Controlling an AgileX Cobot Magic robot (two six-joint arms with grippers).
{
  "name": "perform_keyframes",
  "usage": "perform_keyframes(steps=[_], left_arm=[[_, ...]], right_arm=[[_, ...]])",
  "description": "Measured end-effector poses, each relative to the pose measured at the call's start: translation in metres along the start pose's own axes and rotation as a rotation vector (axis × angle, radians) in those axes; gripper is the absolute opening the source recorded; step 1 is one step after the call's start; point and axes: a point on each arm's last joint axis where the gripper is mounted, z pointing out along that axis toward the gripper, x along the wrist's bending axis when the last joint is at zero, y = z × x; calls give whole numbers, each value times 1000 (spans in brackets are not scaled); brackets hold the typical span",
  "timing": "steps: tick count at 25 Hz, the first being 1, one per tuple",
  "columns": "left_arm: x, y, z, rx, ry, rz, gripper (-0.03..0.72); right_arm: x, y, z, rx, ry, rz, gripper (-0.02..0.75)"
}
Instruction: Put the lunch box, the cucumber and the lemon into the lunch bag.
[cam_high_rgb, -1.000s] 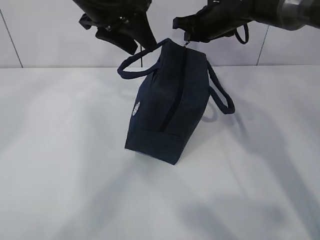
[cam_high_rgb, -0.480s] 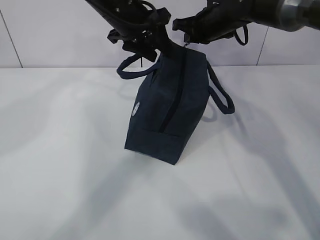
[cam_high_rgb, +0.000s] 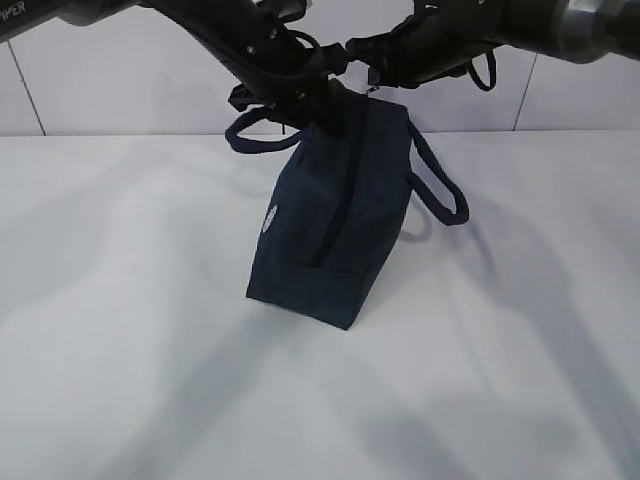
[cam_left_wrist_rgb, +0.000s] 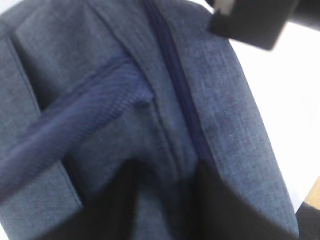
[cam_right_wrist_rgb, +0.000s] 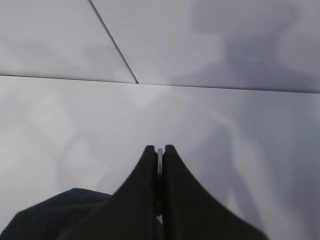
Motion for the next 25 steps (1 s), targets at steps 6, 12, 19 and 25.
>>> perform_keyframes(steps=[6, 12, 19, 25], left_arm=[[1, -3, -1, 39, 8, 18, -6], [0, -4, -4, 46, 10, 30, -10], [-15, -6, -4, 58, 6, 61, -10], [-19, -9, -11, 65, 11, 67, -12]], right_arm=[[-1, -3, 3, 11, -1, -1, 0], [-4, -13, 13, 40, -7, 2, 0], [-5, -14, 16, 52, -6, 2, 0], [0, 0, 6, 70, -2, -59, 0]])
